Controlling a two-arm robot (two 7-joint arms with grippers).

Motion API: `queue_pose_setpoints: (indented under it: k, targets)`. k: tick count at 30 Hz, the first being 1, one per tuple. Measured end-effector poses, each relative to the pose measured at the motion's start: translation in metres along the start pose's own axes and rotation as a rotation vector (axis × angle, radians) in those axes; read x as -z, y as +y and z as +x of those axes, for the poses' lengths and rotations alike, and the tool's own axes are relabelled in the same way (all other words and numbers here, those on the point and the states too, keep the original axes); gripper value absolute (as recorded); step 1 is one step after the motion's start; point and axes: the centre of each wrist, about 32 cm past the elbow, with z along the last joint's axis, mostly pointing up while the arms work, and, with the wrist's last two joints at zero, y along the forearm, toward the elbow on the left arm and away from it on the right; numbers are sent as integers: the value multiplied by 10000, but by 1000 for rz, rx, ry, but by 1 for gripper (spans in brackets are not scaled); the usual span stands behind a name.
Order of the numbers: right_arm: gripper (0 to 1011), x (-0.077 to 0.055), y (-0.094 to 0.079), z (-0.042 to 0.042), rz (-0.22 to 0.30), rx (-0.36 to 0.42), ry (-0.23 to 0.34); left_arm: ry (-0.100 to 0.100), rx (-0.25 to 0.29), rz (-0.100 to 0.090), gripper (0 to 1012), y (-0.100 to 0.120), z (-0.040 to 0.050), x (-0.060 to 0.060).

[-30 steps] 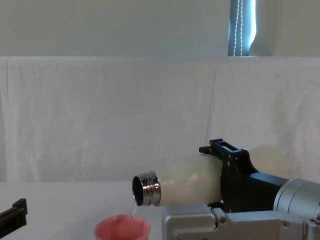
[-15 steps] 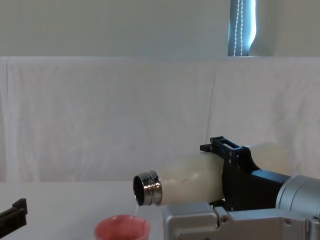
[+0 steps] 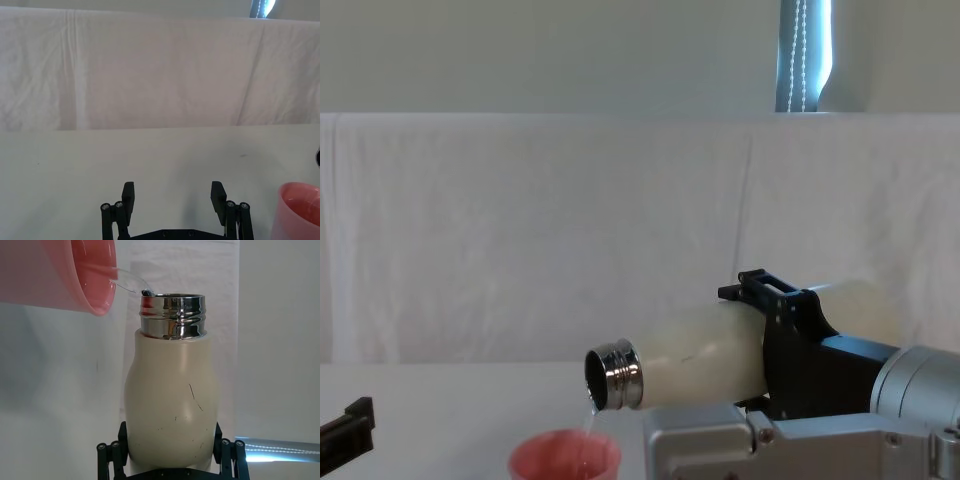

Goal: Grasp the thermos with one hand and pour water into the cup lid.

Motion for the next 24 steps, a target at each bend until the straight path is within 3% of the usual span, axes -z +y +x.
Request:
queue_pose_setpoints:
  k: [24]
  targets:
    - [956,8,-5,30,-3,-4,-10,0,0,0,1001,0,0,0]
